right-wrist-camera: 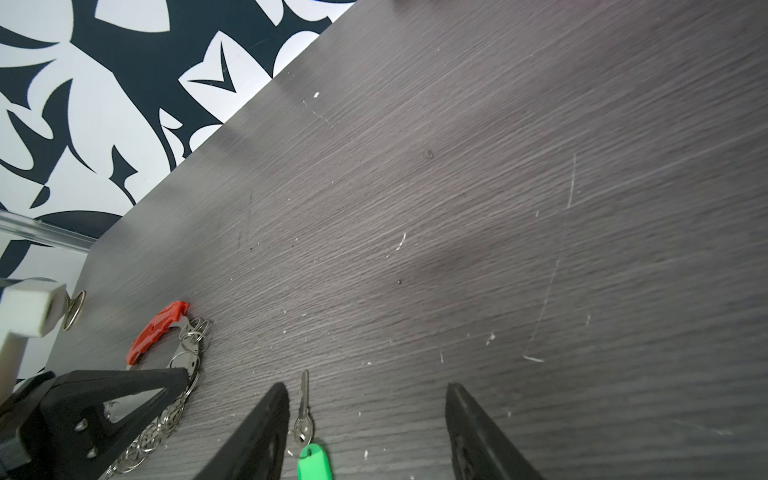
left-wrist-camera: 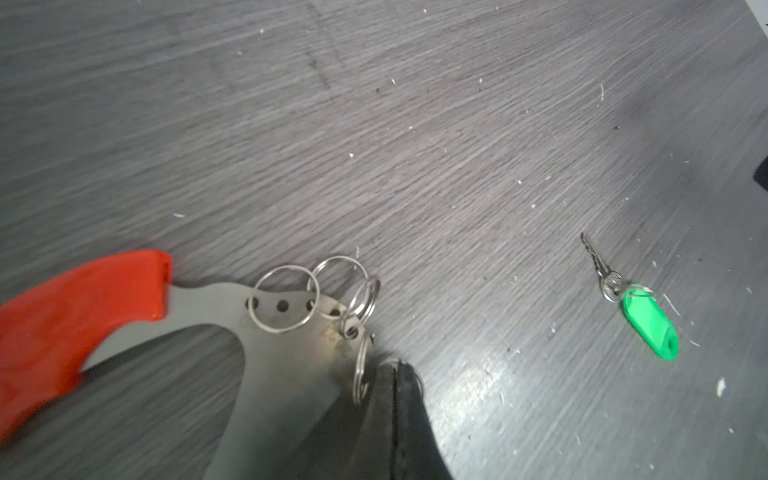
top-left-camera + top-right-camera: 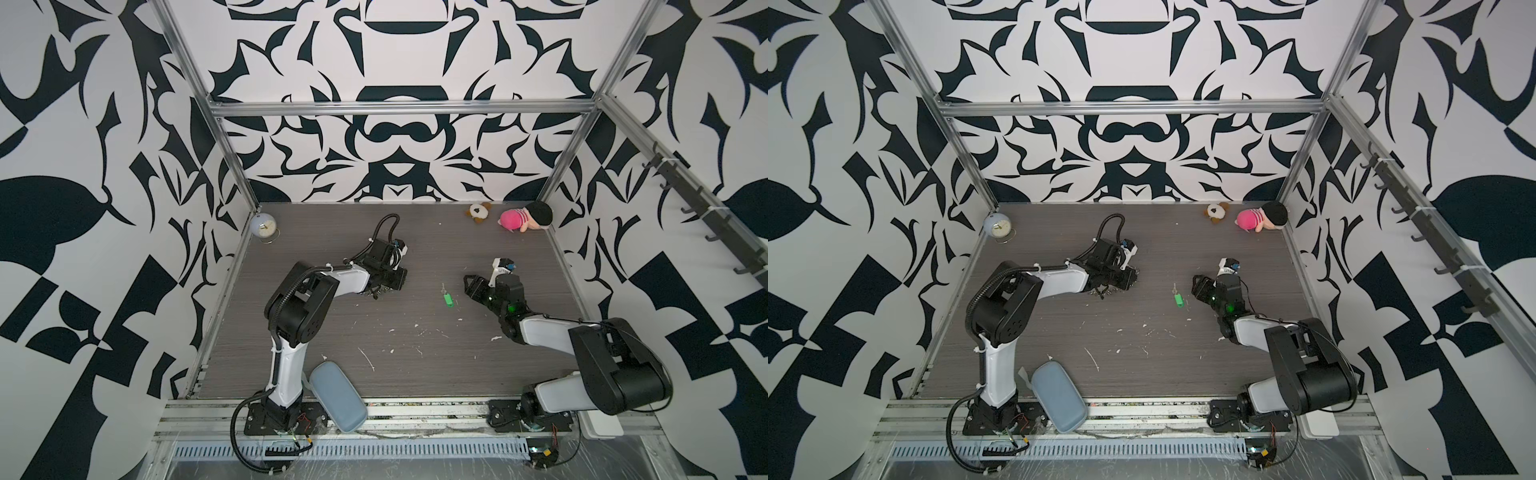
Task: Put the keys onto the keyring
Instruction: 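Close the left gripper on the keyring's metal rim near the small rings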
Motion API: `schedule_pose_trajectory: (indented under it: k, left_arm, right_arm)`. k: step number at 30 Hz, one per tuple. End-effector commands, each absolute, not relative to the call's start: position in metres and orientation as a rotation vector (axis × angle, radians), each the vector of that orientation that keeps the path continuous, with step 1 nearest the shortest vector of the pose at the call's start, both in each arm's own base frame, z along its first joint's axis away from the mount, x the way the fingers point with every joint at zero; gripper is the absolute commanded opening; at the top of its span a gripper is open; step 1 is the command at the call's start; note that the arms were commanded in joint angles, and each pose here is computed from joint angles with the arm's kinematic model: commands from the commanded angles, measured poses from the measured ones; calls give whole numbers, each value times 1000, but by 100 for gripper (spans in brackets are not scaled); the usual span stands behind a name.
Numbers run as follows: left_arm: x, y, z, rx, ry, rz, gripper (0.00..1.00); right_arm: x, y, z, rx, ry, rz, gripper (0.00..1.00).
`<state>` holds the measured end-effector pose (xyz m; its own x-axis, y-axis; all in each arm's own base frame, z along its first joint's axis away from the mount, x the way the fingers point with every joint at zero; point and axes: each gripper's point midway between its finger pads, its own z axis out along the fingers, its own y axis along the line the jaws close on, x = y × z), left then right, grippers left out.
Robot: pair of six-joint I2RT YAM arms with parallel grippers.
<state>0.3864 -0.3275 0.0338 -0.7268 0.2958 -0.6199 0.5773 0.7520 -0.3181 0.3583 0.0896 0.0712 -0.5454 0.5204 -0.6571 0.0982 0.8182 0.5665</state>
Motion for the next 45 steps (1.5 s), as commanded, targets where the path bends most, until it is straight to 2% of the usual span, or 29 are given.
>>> schedule_pose_trajectory:
  k: [1,7,13,14,15,17,20,24,30,45]
  left_arm:
    - [383,-330,44,692,2384,-691,0]
    - [385,-319,66,676,2329,-621,0]
    - [389,-302,70,620,2372,-504,0]
    - [389,-300,68,627,2385,-489,3]
    - [388,-299,66,632,2395,-479,13]
    - [386,-299,62,649,2410,-468,27]
    - [384,-302,59,667,2416,-461,32]
    - [385,-309,54,682,2425,-448,31]
    - [389,-320,47,703,2436,-444,21]
    - [394,-322,36,696,2466,-418,22]
  right_arm:
    - [371,92,102,424,2003,612,64]
    - [370,90,103,426,2003,606,64]
    - [369,91,104,422,2001,606,65]
    - [370,90,105,422,1999,605,65]
    - [370,90,105,421,1999,605,65]
    - [370,90,105,420,1997,605,65]
    - [370,90,104,420,2001,604,65]
    - [370,90,104,419,2001,603,65]
    - [370,90,104,421,2003,603,65]
    - [370,90,103,424,2003,602,65]
